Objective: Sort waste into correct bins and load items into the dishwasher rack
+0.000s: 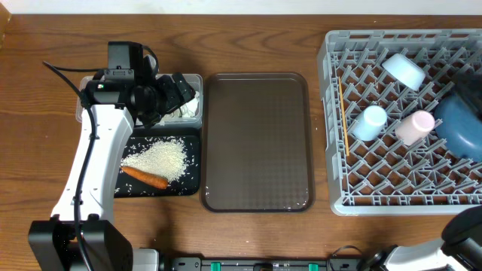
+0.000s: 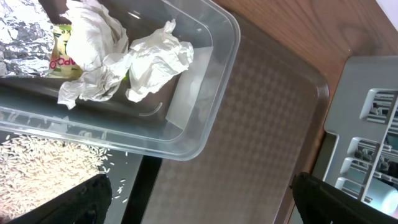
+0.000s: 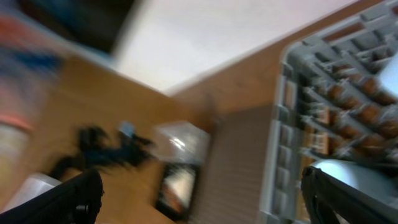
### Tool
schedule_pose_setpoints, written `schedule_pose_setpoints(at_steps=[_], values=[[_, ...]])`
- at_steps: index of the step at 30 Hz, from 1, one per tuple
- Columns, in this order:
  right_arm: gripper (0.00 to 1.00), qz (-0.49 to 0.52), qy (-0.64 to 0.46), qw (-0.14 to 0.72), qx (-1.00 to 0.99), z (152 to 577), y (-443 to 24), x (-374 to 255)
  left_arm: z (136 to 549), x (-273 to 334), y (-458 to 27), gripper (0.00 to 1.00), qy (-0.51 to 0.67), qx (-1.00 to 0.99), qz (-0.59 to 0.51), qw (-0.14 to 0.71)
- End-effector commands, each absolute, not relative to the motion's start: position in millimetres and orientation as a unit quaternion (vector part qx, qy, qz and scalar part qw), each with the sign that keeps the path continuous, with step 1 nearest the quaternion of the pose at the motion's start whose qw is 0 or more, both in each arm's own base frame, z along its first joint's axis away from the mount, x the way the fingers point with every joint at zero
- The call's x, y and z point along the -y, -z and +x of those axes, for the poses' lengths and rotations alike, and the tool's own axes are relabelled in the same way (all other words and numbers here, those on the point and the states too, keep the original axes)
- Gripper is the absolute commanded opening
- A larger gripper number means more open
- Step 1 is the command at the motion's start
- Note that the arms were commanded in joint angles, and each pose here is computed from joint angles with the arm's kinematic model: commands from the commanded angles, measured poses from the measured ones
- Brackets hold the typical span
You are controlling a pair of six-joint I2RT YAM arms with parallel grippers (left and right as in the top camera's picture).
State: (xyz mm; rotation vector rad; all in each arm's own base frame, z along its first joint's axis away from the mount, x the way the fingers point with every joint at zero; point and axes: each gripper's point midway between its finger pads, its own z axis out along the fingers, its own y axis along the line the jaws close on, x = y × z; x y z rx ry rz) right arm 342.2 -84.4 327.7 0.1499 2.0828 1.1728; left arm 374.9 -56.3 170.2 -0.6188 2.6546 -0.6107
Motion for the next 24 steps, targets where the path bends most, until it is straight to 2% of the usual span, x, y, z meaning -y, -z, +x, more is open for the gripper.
schedule_pose_setpoints(at_steps=[1, 5, 9, 16, 24], values=[[0.99, 0.105, -0.306, 0.284, -0.903, 351, -312, 82, 375, 53, -169, 0.95, 0.209, -0.938, -0.214, 0.175], [0.99, 0.146, -0.106, 0.264, -0.948, 369, -303, 89, 375, 53, -169, 0.95, 0.209, -0.938, -0.214, 0.175], [0.99, 0.114, -0.030, 0.261, -0.958, 382, -299, 66, 375, 53, -169, 0.95, 0.209, -0.938, -0.214, 0.175], [0.99, 0.063, -0.006, 0.249, -0.967, 385, -292, 30, 375, 53, -169, 0.95, 0.209, -0.938, -0.214, 0.175], [0.99, 0.055, -0.008, 0.249, -0.967, 386, -292, 24, 375, 53, -169, 0.95, 0.209, -0.938, -0.214, 0.175]])
